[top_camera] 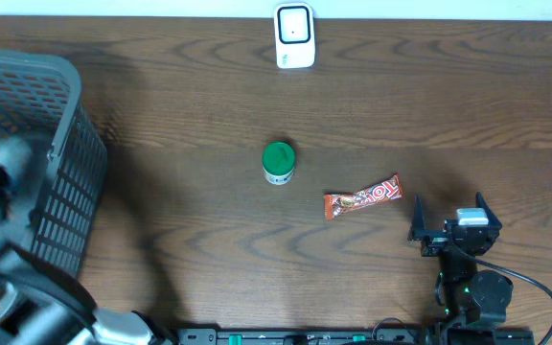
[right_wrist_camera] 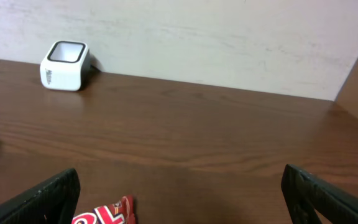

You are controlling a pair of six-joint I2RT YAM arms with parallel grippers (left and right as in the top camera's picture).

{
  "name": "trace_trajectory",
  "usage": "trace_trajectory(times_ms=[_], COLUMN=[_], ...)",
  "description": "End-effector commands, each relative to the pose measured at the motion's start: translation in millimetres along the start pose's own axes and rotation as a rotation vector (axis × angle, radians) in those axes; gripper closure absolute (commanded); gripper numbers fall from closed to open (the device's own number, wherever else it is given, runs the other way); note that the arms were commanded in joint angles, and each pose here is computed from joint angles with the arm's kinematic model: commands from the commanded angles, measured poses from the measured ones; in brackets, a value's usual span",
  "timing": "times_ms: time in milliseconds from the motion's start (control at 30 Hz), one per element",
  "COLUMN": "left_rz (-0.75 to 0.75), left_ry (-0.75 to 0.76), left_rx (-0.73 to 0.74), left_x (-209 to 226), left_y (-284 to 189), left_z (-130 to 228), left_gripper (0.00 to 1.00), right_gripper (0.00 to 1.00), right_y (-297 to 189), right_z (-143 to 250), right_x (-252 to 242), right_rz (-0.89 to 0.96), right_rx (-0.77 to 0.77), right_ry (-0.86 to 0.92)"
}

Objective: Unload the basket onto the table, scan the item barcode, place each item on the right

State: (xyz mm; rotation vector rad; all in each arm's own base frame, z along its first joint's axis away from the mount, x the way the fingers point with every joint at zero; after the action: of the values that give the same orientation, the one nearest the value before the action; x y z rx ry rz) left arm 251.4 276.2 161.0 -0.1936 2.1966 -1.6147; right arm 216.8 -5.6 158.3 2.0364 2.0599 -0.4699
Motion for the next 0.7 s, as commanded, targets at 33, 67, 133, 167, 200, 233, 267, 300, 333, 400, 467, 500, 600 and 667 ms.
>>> trace_trajectory(times_ms=[33, 67, 133, 167, 200, 233, 267, 300, 333, 400, 467, 500, 600, 667], left_rz=[0.425, 0.498, 0.610, 0.636, 0.654, 0.654, 0.644, 0.628, 0.608, 0.543, 0.464, 0.418, 0.262, 0.169], left_ry=[-0.001, 0.003, 0.005, 0.002, 0.000, -0.008, -0.014, -0.019, -0.022, -0.031, -0.039, -0.041, -0.037, -0.025], left_rx=[0.077, 0.100, 0.109, 0.087, 0.044, 0.000, -0.021, -0.034, -0.041, -0.068, -0.094, -0.108, -0.126, -0.111], left_x=[-44, -47, -48, -46, -43, -39, -36, -33, -30, -23, -16, -12, 0, 6], left_y=[-120, -140, -174, -184, -195, -200, -201, -200, -197, -187, -174, -166, -138, -117], left_z=[-1, 2, 7, 6, 4, 0, -3, -4, -5, -9, -12, -14, -16, -14], left_gripper=[0.61, 0.61, 0.61, 0.61, 0.61, 0.61, 0.61, 0.61, 0.61, 0.61, 0.61, 0.61, 0.61, 0.61], right_gripper=[0.01, 0.01, 0.01, 0.01, 0.01, 0.01, 0.01, 0.01, 0.01, 0.01, 0.01, 0.01, 0.01, 0.01], right_y=[0, 0, 0, 0, 0, 0, 0, 0, 0, 0, 0, 0, 0, 0], right_z=[0, 0, 0, 0, 0, 0, 0, 0, 0, 0, 0, 0, 0, 0], right_x=[2, 2, 2, 2, 2, 2, 2, 2, 2, 2, 2, 2, 2, 2], right_rz=[-0.007, -0.008, -0.008, -0.008, -0.008, -0.008, -0.008, -0.008, -0.008, -0.007, -0.008, -0.008, -0.008, -0.008], right_rx=[0.001, 0.001, 0.001, 0.001, 0.001, 0.001, 0.001, 0.001, 0.001, 0.001, 0.001, 0.001, 0.001, 0.001], right_ry=[-0.012, -0.012, -0.012, -0.012, -0.012, -0.012, -0.012, -0.012, -0.012, -0.012, -0.012, -0.012, -0.012, -0.012])
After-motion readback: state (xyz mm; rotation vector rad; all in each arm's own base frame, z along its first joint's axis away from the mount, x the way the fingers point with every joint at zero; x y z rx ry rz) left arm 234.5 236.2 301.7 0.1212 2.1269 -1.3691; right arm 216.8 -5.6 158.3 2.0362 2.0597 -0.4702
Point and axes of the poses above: each gripper's point midway between its finger pads, its own y axis out along the fingers, its own x axis along the line the jaws close on, z = x × y, the point moved 3 cm from there along -y, back along the fingers, and after that the axes turned 15 degrees about -y, right-handed, at the moved point
